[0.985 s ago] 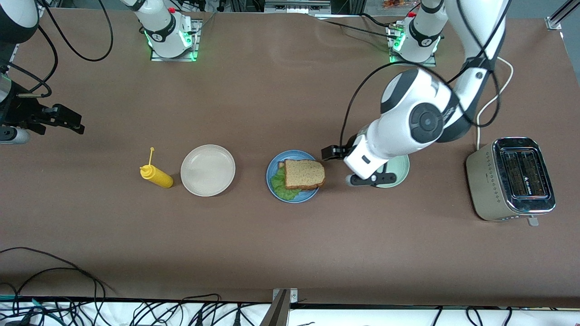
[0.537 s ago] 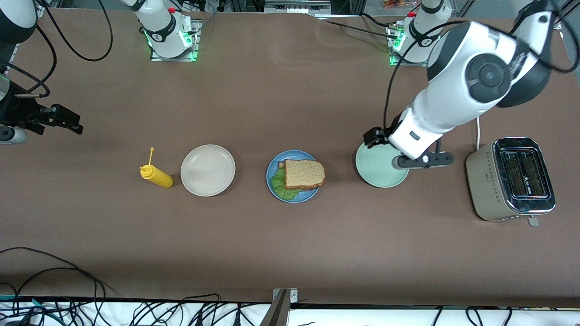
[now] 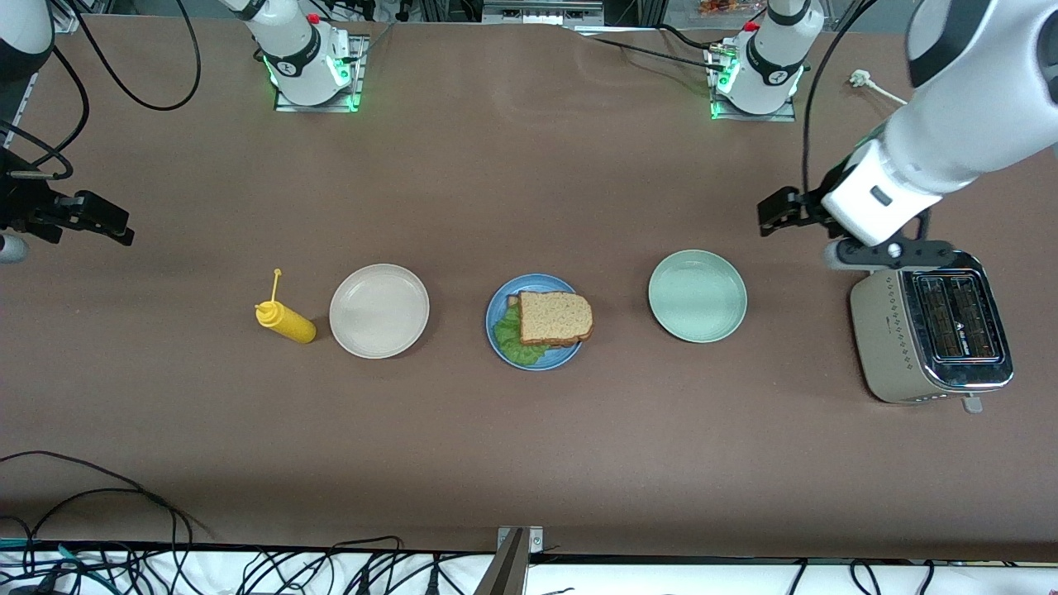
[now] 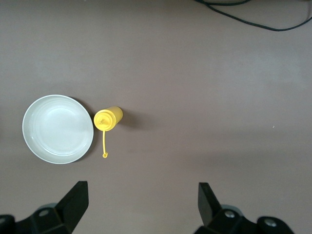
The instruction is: Make sandwich in blue plate with both arms
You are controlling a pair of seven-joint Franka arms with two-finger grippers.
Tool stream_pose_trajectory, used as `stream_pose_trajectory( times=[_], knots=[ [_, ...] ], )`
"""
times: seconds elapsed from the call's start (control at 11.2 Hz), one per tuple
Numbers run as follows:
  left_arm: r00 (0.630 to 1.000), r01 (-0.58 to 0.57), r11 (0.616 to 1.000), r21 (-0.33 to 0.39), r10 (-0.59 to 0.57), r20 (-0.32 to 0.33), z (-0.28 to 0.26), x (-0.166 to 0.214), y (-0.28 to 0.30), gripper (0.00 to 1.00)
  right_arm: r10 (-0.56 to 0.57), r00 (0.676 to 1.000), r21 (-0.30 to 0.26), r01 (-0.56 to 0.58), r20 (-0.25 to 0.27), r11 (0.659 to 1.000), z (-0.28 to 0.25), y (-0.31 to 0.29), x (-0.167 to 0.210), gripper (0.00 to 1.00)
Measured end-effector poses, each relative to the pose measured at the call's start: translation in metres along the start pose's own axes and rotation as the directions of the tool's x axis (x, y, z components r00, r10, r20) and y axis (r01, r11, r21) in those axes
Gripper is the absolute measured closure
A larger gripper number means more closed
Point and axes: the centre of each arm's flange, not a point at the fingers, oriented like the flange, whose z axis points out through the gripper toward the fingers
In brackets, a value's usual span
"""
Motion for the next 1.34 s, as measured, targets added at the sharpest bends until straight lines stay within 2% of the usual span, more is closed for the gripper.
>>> stream_pose_trajectory(
  times=[0.27, 0.72, 0.99, 1.34],
  knots=[
    [1.0, 0.01, 1.0, 0.003, -0.01, -0.016, -0.022, -0.013, -0.036, 0.0, 0.005, 1.0, -0.009, -0.005, -0.007, 1.0, -0.003, 0.0, 0.0, 0.0],
    [0.999, -0.042, 0.997, 0.059, 0.043, -0.011, -0.027, -0.042, -0.07, 0.0, 0.009, 1.0, -0.013, -0.009, -0.023, 1.0, -0.011, 0.002, 0.0, 0.0],
    [0.999, -0.051, 0.99, 0.128, 0.052, -0.003, -0.018, -0.041, -0.09, 0.0, 0.008, 1.0, -0.013, -0.009, -0.026, 1.0, -0.013, 0.002, 0.0, 0.0],
    [0.996, -0.082, 0.988, 0.132, 0.084, -0.008, -0.004, -0.034, -0.105, 0.0, 0.008, 1.0, -0.013, -0.008, -0.025, 1.0, -0.013, 0.002, 0.0, 0.0]
  ],
)
